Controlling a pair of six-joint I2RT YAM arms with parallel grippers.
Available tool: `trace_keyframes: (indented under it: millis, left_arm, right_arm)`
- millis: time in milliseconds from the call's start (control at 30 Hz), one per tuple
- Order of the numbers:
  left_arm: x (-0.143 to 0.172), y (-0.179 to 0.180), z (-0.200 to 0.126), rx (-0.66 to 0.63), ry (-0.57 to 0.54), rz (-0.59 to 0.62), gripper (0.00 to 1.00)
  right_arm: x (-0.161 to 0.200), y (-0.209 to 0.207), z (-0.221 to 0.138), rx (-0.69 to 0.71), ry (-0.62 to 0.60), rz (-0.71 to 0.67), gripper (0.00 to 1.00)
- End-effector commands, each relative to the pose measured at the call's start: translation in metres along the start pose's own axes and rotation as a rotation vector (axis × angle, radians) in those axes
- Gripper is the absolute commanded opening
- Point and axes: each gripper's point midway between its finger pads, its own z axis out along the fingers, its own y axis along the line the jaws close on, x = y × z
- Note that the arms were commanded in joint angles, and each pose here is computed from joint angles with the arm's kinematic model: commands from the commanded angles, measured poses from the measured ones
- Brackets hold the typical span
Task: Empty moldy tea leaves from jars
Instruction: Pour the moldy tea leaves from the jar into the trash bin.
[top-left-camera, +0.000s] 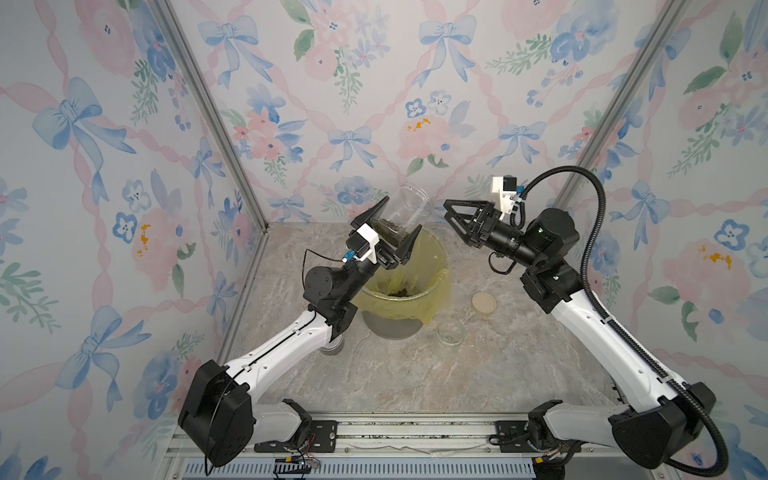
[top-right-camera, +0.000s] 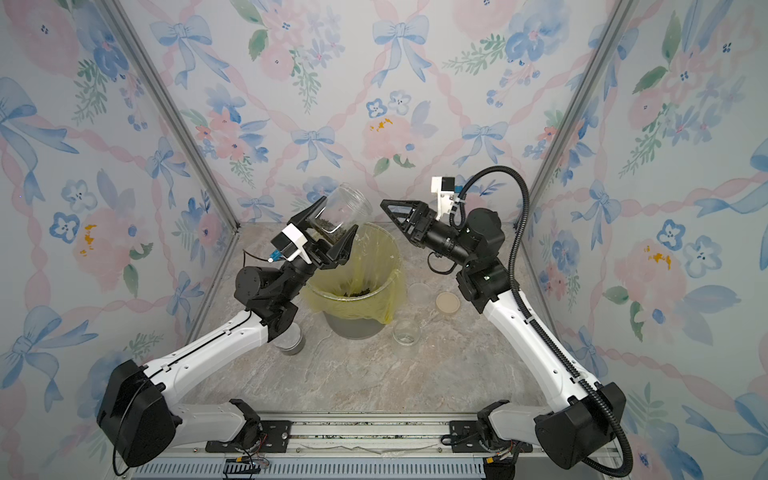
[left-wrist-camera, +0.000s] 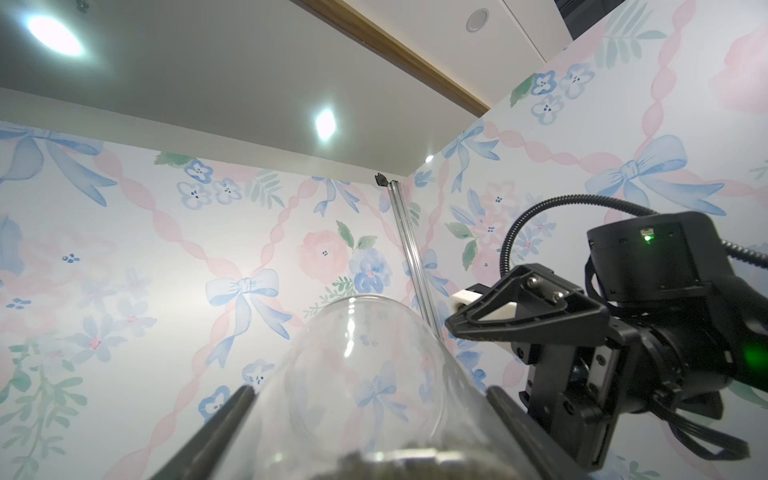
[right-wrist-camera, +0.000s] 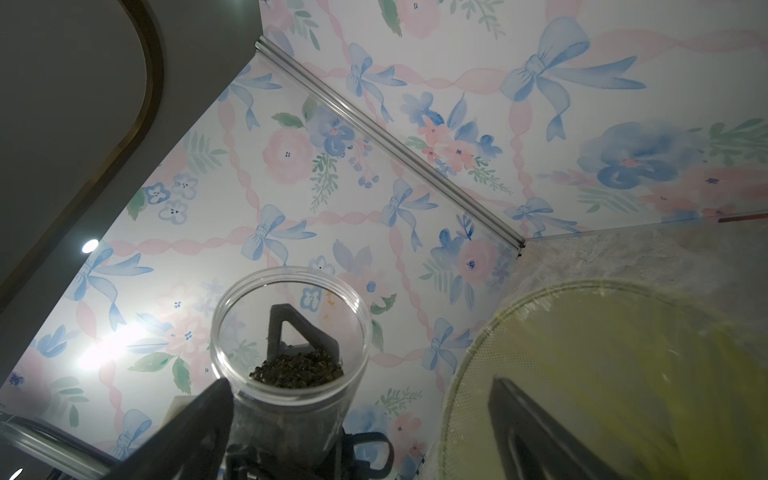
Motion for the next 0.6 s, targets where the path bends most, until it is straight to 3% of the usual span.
trace_keyframes:
  millis: [0, 233, 567]
  left_arm:
    - [0.011, 0.007, -0.012, -0.055, 0.094, 0.000, 0.65]
    - [0.040, 0.020, -0.040, -0.159, 0.307, -0.076, 0.65]
    - [0.093, 0.013, -0.067, -0.181, 0.668, -0.203, 0.64]
  right_arm:
    - [-0.010, -0.008, -0.018, -0.006, -0.065, 0.009, 0.97]
    - [-0.001, -0.034, -0.053, 0.059, -0.117, -0.003, 0.96]
    - [0.025, -0.060, -0.081, 0.163, -0.119, -0.059, 0.97]
